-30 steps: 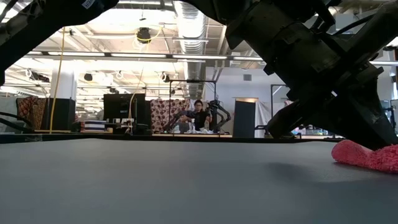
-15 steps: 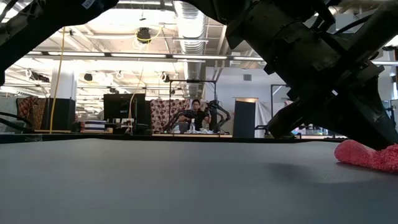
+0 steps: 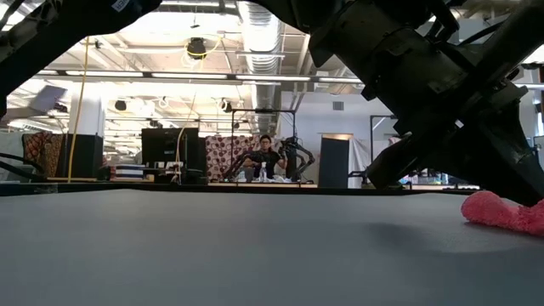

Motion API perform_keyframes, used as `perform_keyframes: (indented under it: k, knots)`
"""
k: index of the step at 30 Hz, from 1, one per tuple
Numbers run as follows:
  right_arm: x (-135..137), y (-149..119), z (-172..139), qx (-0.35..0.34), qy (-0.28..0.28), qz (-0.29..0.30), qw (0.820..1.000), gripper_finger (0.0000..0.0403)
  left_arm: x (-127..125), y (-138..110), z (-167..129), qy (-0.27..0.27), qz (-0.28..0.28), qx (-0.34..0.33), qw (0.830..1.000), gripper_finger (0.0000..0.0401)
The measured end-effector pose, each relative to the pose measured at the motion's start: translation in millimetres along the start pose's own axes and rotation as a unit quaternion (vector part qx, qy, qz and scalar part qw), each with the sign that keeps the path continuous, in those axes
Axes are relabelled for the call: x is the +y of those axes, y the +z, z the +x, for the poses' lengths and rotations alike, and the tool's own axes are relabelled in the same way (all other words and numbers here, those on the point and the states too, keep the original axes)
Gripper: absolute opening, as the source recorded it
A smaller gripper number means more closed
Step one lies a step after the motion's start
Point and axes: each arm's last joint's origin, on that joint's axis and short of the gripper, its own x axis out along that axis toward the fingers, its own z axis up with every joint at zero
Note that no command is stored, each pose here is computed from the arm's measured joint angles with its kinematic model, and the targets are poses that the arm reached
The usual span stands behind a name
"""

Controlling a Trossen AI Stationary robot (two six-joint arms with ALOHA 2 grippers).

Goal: Roll towel
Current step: Roll the pink towel

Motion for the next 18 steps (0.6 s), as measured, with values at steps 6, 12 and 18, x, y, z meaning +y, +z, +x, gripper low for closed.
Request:
perform_keyframes:
  k: [6, 12, 18]
  knots:
    - [-0.9, 1.4, 1.7, 0.010, 0.001, 0.004, 1.000, 0.0196, -0.6, -0.4, 0.1, -0.001, 0.000, 0.001, 1.000, 0.0000]
    - [-1.9, 1.4, 2.9, 0.015, -0.002, 0.018, 1.000, 0.0151, -13.5, 4.8, -5.4, -0.021, 0.041, -0.008, 0.999, 0.0000]
    - [-1.9, 1.2, 3.4, 0.015, -0.003, 0.022, 1.000, 0.0105, -52.0, 14.3, -22.0, -0.054, 0.156, -0.052, 0.985, 0.0000]
